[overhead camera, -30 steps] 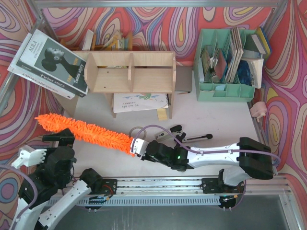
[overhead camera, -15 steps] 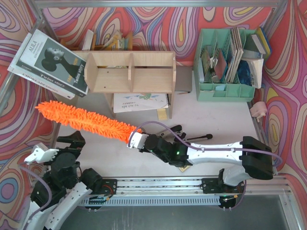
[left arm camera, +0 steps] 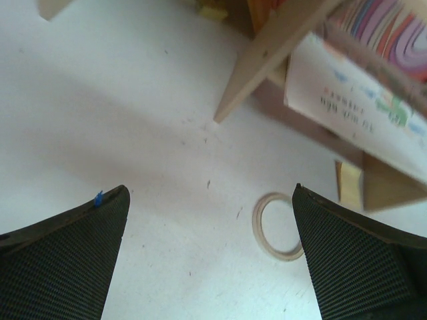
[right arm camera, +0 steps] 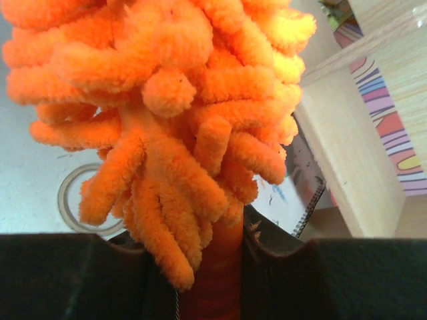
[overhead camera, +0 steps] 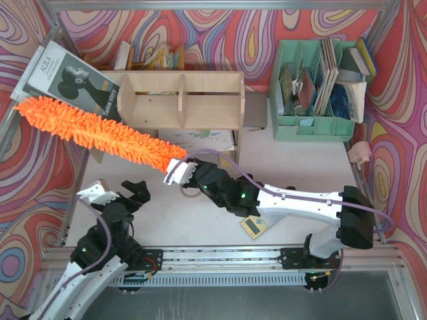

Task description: Dust the bookshelf with a duster

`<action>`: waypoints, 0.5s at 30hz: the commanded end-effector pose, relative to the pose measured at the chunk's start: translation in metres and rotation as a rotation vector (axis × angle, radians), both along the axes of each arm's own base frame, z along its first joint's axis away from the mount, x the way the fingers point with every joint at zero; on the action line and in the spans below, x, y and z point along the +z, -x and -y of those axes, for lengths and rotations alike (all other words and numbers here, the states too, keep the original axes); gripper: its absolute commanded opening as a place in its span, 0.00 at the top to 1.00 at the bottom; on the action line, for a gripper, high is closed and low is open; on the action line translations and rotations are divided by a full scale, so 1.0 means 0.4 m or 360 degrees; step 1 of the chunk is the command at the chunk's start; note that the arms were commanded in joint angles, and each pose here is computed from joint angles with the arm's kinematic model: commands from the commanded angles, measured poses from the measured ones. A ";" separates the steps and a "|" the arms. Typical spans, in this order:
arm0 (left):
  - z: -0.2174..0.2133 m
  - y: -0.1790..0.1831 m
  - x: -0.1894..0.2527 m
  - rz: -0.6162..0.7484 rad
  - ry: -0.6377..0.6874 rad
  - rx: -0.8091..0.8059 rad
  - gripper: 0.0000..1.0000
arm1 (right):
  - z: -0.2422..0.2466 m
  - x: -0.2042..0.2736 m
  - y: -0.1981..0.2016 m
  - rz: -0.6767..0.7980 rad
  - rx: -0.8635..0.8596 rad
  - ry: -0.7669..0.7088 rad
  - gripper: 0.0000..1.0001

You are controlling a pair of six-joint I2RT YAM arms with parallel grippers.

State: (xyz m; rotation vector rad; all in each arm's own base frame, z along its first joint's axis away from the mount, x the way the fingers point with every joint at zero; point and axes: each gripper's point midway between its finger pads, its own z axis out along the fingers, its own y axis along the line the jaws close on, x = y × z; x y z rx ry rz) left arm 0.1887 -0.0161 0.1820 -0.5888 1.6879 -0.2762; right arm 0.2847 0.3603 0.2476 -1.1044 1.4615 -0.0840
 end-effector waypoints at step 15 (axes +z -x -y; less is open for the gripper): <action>0.159 -0.066 -0.108 0.0021 -0.0326 -0.0519 0.02 | -0.059 0.085 -0.117 0.0114 -0.0017 0.0027 1.00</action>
